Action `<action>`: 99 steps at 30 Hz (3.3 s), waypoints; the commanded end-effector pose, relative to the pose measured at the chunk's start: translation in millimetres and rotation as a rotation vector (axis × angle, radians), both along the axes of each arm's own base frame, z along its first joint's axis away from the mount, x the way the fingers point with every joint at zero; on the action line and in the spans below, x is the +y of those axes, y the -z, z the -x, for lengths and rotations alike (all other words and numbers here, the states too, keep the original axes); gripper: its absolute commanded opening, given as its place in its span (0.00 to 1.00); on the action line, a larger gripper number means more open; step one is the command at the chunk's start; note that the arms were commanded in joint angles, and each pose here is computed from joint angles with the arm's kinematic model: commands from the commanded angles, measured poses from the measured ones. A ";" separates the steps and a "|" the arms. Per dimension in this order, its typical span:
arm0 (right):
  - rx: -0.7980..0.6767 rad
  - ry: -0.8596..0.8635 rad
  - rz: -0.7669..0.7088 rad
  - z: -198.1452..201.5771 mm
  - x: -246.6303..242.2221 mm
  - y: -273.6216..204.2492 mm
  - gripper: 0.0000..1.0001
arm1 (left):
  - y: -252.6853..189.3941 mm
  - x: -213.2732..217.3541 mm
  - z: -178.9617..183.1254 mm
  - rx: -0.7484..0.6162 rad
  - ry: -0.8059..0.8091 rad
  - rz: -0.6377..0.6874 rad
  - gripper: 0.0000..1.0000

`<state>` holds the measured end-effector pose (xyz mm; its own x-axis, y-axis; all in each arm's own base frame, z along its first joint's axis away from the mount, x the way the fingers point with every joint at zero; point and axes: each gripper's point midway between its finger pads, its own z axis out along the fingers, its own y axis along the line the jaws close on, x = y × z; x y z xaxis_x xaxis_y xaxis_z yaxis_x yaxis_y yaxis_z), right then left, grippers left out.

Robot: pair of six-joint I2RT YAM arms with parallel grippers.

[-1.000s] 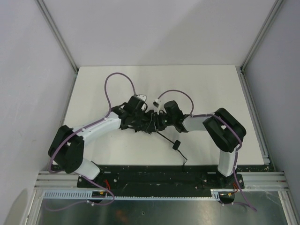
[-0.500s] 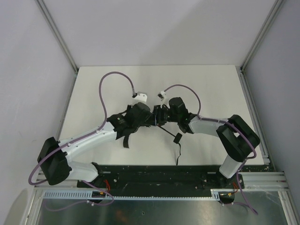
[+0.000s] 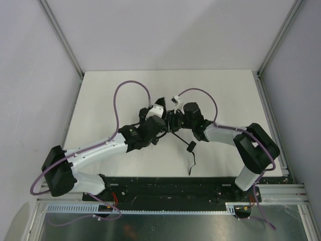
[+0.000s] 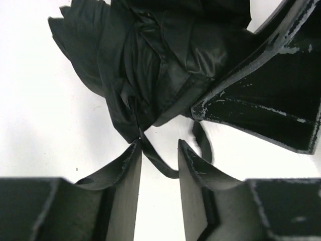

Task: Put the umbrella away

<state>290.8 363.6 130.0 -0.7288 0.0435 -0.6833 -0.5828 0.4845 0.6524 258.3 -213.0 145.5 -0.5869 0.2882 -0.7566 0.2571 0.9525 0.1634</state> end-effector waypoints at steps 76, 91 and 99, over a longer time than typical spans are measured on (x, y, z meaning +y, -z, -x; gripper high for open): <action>-0.289 -0.345 -0.229 90.1 -52.9 -174.8 0.00 | -10.5 -11.5 60.3 0.352 0.326 0.793 0.04; -0.521 -0.074 -0.032 34.2 -56.6 -160.0 0.00 | -59.2 -7.0 91.4 0.280 0.429 0.926 0.73; -0.610 0.057 0.116 -7.4 -79.3 -143.3 0.00 | -81.2 0.9 112.1 0.241 0.455 0.991 0.97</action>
